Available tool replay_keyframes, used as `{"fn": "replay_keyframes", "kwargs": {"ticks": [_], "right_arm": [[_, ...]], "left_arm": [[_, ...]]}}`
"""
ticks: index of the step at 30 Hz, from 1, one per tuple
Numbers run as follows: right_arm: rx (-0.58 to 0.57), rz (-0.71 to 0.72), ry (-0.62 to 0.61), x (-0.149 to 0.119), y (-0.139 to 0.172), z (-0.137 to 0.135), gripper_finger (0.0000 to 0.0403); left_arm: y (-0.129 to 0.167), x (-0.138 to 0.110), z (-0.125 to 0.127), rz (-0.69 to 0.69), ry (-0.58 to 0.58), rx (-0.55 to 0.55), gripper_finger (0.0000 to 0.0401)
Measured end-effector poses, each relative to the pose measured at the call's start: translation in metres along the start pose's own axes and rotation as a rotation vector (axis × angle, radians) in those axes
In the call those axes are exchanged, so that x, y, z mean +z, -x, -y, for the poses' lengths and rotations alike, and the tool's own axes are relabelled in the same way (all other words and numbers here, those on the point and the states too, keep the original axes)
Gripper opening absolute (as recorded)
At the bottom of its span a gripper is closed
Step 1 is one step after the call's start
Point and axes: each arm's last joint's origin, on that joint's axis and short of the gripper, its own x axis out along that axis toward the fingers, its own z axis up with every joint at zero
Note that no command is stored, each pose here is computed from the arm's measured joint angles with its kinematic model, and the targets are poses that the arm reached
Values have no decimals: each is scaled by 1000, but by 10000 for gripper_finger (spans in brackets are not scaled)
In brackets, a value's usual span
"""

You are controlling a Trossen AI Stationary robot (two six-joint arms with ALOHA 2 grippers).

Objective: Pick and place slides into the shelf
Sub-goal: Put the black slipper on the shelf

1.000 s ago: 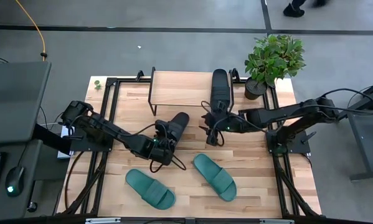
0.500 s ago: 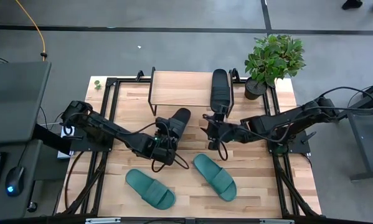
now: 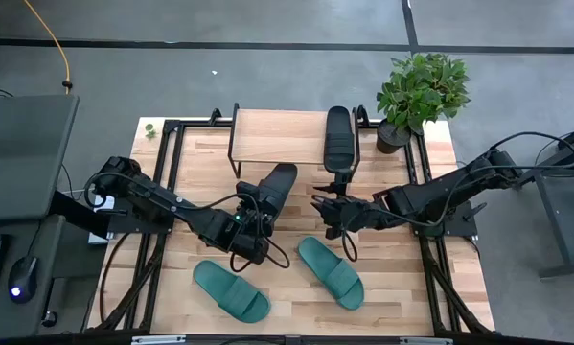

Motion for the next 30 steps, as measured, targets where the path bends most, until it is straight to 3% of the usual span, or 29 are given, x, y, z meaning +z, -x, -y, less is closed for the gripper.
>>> {"fn": "replay_keyframes", "kwargs": {"ticks": [14,30], "right_arm": [[-61,69,276,13,-9,-34,197],[-79,174,259,26,-10,-39,197]], "left_arm": [[7,20,-28,32,3,34,30],[11,26,-38,41,-19,65,30]]}}
